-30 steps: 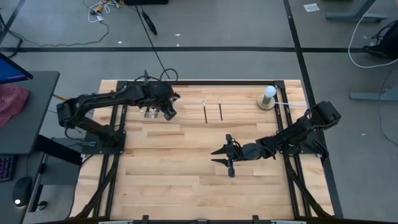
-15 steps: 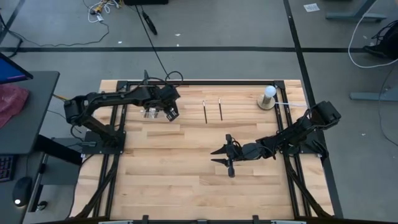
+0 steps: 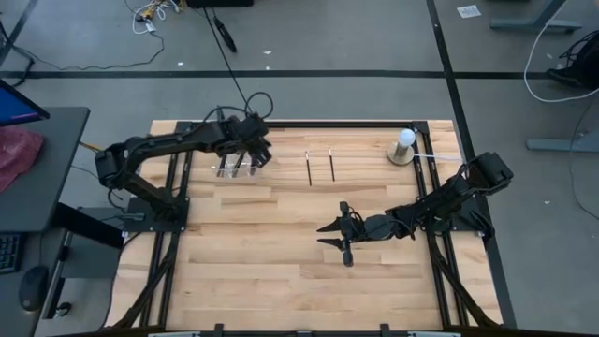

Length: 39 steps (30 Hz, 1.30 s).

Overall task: Put items in baskets/containers
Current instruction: Put the liner brush into the transparent organizer

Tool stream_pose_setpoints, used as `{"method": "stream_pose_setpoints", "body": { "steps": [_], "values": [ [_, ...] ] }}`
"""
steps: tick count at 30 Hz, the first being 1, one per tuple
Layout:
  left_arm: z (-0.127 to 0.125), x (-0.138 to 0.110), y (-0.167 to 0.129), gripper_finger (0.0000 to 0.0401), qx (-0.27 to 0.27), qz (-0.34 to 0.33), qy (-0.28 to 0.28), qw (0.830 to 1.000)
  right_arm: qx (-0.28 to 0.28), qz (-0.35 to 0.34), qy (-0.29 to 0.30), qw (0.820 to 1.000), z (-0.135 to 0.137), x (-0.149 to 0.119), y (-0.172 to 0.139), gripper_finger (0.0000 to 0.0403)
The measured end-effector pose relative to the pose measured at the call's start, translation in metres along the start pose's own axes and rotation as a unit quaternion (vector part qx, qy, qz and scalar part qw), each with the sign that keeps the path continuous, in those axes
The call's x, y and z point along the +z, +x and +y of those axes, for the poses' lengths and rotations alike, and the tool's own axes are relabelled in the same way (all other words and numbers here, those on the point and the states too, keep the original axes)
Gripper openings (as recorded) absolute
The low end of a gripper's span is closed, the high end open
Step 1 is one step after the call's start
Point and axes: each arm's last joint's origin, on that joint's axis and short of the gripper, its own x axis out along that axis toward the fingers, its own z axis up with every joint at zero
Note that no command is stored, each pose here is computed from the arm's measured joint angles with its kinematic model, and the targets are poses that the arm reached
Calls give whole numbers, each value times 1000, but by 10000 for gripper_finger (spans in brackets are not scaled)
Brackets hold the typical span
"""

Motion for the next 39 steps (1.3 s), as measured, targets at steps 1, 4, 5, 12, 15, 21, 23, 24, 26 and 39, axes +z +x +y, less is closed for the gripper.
{"method": "stream_pose_setpoints", "body": {
  "steps": [1, 4, 5, 12, 15, 21, 23, 24, 26, 39],
  "values": [
    [0, 5, -5, 169, -2, -6, -1, 1000, 0, 0, 0, 1000, 0, 0, 0, 128],
    [-5, 17, -20, 169, -12, -27, 4, 1000, 0, 1, 0, 1000, 0, 0, 0, 128],
    [-8, 20, -26, 169, -18, -33, 8, 999, 0, 3, -1, 1000, 0, -1, 0, 128],
    [-55, 11, -58, 169, -35, -70, 74, 994, -21, 53, 13, 998, -2, -11, -1, 128],
    [-84, -10, -62, 169, -38, -92, 97, 990, -63, 81, 27, 994, -4, -18, -2, 128],
    [-140, -69, -59, 169, -107, -153, 80, 979, -114, 139, 57, 982, -9, -32, -7, 128],
    [-154, -90, -59, 169, -144, -182, 75, 970, -123, 153, 60, 979, -12, -35, -7, 128],
    [-160, -100, -59, 169, -163, -197, 76, 964, -130, 158, 65, 977, -15, -36, -7, 128],
    [-169, -118, -60, 169, -196, -222, 72, 953, -149, 159, 78, 973, -24, -35, -5, 128],
    [-172, -136, -58, 169, -210, -295, 72, 929, -407, 94, 167, 893, -126, -28, -2, 175]
  ]
}}
